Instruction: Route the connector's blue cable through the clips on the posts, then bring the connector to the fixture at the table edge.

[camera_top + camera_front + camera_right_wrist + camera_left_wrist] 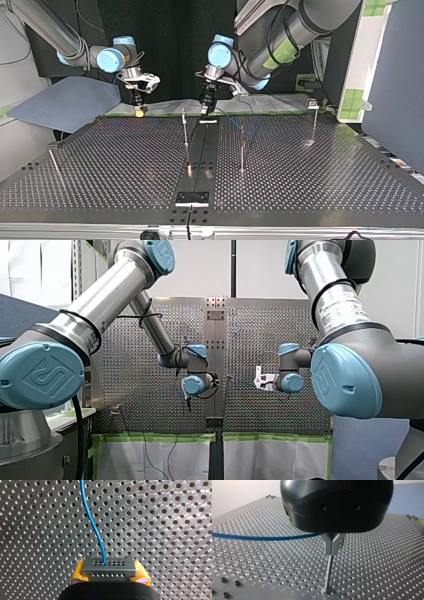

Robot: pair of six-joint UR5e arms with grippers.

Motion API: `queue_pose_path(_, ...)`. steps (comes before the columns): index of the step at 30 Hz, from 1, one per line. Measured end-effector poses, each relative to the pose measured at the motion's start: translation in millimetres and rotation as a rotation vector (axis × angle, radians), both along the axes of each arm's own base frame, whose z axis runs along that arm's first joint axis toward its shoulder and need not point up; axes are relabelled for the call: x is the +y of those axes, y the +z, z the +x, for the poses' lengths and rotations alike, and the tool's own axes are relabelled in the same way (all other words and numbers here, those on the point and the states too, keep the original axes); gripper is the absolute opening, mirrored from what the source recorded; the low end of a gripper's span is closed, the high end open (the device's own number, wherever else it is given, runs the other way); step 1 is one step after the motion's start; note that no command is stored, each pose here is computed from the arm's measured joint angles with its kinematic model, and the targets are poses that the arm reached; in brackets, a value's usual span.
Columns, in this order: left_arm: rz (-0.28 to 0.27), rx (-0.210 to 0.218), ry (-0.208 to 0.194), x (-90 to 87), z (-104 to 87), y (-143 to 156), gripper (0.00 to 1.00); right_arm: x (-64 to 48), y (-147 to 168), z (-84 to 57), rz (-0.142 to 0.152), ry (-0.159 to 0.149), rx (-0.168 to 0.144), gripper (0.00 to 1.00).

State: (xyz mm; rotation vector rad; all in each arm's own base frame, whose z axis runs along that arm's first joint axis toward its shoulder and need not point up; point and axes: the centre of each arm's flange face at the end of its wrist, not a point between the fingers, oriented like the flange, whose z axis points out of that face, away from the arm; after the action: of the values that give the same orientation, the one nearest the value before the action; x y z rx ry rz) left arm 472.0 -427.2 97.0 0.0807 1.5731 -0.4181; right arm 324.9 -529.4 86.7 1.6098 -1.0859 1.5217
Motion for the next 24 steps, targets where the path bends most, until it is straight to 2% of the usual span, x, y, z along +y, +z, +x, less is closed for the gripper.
queue_pose_path(24,0.013,-0.007,0.02,5.1,13.6,5,0.0,-6.6,0,-4.6,-0.022,-0.016,-0.016,0.0)
